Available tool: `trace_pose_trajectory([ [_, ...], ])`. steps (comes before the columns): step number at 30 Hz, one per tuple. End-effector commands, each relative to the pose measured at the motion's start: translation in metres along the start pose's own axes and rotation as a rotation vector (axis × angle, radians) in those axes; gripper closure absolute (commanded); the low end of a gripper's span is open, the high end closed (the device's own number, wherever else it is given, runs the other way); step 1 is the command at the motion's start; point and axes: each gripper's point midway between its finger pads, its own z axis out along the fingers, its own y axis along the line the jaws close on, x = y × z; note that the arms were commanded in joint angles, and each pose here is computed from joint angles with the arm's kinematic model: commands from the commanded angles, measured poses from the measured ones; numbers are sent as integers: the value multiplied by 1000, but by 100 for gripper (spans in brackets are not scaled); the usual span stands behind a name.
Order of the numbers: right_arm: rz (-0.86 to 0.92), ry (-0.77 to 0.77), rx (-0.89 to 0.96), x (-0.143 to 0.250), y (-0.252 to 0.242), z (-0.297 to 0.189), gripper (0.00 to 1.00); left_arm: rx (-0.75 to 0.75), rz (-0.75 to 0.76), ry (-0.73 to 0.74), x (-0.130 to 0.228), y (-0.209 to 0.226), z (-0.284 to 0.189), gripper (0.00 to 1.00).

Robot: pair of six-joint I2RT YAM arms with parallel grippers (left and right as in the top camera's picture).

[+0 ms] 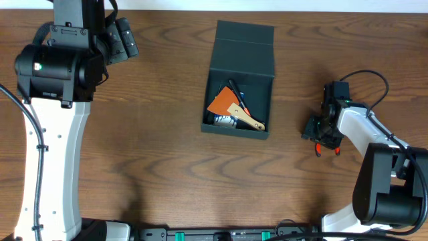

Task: Pack container
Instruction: 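Close the right gripper on the pliers handles and lift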

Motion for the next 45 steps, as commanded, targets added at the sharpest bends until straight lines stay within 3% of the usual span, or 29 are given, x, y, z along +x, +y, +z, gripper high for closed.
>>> trace_pose_trajectory([
  [1,-42,108,129,30,-27,24,47,-12,-8,-11,-3,4,-3,1],
  [8,-57,118,139,32,-29,23,53,-12,-7,-11,-3,4,-3,1],
  [11,-60,116,157,32,-32,23,62,-12,-7,-11,-3,4,-3,2],
  [17,-61,117,166,32,-34,22,62,-12,-8,-11,-3,4,-3,1],
  [24,-62,125,169,34,-34,22,75,-12,-7,-11,-3,4,-3,1],
  [32,-63,131,171,36,-35,22,77,-12,-7,-11,-3,4,-3,1],
  [37,-63,135,172,37,-35,22,92,-12,-7,-11,-3,4,-3,1],
  [45,-63,135,172,37,-35,22,99,-12,-8,-11,-3,4,-3,2],
])
